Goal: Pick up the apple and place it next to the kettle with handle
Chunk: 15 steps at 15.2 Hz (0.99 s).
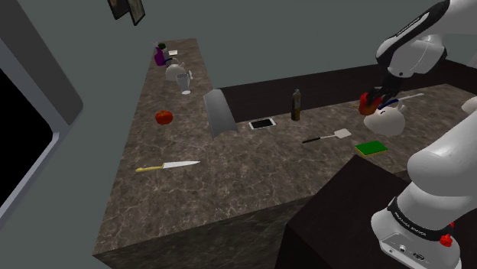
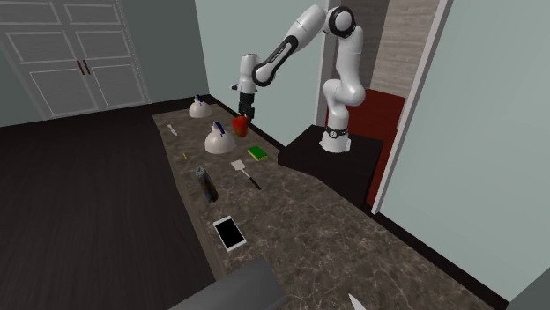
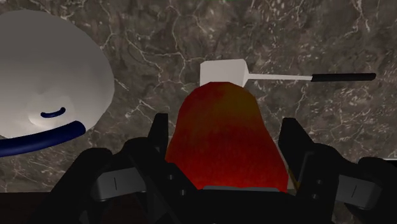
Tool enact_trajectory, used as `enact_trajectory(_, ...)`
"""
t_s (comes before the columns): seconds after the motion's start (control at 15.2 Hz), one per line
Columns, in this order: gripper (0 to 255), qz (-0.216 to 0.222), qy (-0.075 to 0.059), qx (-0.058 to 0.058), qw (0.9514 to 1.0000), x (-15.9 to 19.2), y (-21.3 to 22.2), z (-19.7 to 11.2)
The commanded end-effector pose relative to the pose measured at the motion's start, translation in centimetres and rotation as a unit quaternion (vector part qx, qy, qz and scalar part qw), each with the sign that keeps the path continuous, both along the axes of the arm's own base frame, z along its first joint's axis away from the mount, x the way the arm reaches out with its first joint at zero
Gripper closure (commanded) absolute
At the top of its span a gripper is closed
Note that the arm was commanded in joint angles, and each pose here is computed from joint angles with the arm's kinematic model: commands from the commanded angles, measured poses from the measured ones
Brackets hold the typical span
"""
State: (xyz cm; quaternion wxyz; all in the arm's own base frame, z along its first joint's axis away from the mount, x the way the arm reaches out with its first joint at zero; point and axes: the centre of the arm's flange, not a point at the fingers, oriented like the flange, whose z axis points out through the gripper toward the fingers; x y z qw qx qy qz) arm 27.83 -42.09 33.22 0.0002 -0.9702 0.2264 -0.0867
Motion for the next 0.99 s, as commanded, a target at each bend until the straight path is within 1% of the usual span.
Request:
enact_trajectory(0.0,255,0.000,0.000,0.000,1.0000,0.0,0.0,-1.1)
enact_trajectory(0.92,255,0.000,0.000,0.000,1.0000,0.0,0.0,-8.5)
